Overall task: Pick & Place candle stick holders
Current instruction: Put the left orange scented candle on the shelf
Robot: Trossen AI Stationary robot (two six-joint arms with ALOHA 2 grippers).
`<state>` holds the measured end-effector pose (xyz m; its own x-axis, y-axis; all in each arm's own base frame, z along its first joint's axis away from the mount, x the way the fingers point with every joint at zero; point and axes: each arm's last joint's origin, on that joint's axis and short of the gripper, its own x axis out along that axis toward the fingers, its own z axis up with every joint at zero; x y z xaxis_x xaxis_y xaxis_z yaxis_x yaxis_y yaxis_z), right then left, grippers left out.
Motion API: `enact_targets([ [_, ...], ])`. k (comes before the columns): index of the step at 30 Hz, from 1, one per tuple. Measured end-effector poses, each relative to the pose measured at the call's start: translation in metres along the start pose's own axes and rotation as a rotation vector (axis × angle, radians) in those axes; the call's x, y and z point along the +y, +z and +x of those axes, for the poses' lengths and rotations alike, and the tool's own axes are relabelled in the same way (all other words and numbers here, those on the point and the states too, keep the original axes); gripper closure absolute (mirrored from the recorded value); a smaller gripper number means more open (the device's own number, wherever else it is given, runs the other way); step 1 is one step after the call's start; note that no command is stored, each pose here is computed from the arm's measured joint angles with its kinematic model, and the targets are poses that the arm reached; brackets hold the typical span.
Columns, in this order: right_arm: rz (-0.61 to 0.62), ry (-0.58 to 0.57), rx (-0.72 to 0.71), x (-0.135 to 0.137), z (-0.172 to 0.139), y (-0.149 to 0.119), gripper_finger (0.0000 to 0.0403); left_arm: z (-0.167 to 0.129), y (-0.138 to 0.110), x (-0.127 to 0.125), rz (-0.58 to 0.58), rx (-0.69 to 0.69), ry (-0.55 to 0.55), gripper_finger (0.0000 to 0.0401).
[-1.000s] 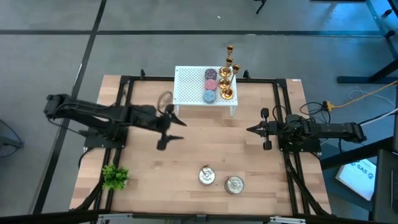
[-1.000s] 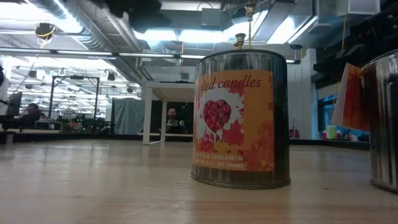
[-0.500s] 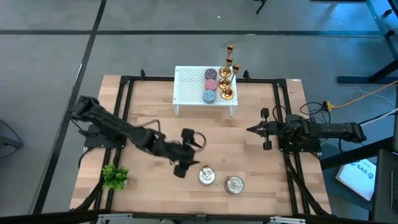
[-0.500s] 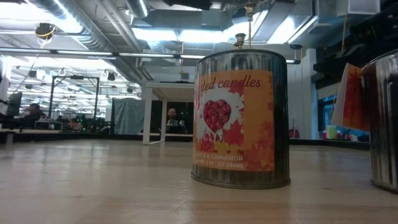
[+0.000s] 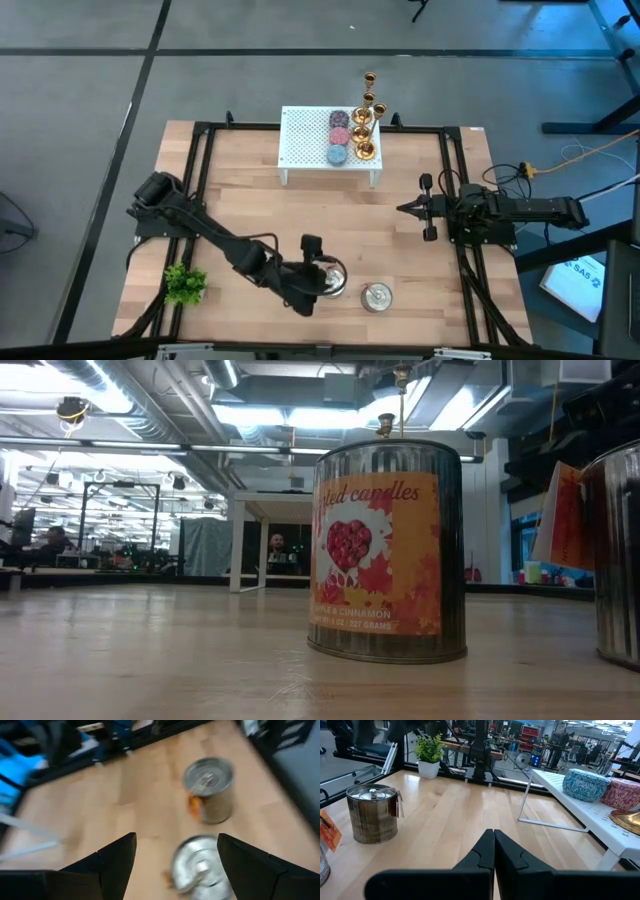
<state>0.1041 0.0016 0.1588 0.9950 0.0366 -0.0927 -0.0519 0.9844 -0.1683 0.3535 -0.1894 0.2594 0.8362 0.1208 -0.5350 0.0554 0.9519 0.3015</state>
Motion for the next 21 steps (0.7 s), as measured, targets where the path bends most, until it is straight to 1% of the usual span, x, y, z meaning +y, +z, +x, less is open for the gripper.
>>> enact_targets([
  [3, 0.0, 0.0, 0.0, 0.0, 0.0, 0.0, 0.0402, 0.0, 0.001, -0.002, -0.098, -0.006, -0.036, 0.0124],
  [5, 0.0, 0.0, 0.0, 0.0, 0.0, 0.0, 0.0402, 0.001, -0.001, 0.0, -0.136, 0.015, -0.033, 0.0124],
  [7, 0.0, 0.0, 0.0, 0.0, 0.0, 0.0, 0.0402, 0.003, -0.003, 0.003, -0.174, 0.044, -0.061, 0.012],
  [10, 0.0, 0.0, 0.0, 0.0, 0.0, 0.0, 0.0402, 0.009, -0.006, 0.008, -0.233, 0.085, -0.135, 0.0102],
  [13, 0.0, 0.0, 0.0, 0.0, 0.0, 0.0, 0.0402, 0.014, -0.008, 0.016, -0.292, 0.12, -0.179, 0.0075],
  [15, 0.0, 0.0, 0.0, 0.0, 0.0, 0.0, 0.0402, 0.017, -0.01, 0.023, -0.331, 0.145, -0.159, 0.0054],
  [17, 0.0, -0.001, 0.0, 0.0, 0.0, 0.0, 0.0402, 0.02, -0.012, 0.029, -0.349, 0.157, -0.113, 0.0036],
  [19, 0.0, -0.001, 0.0, 0.0, 0.0, 0.0, 0.0402, 0.022, -0.012, 0.033, -0.338, 0.148, -0.085, 0.0024],
  [21, 0.0, -0.001, 0.0, 0.0, 0.0, 0.0, 0.0402, 0.023, -0.011, 0.034, -0.328, 0.14, -0.097, 0.0019],
])
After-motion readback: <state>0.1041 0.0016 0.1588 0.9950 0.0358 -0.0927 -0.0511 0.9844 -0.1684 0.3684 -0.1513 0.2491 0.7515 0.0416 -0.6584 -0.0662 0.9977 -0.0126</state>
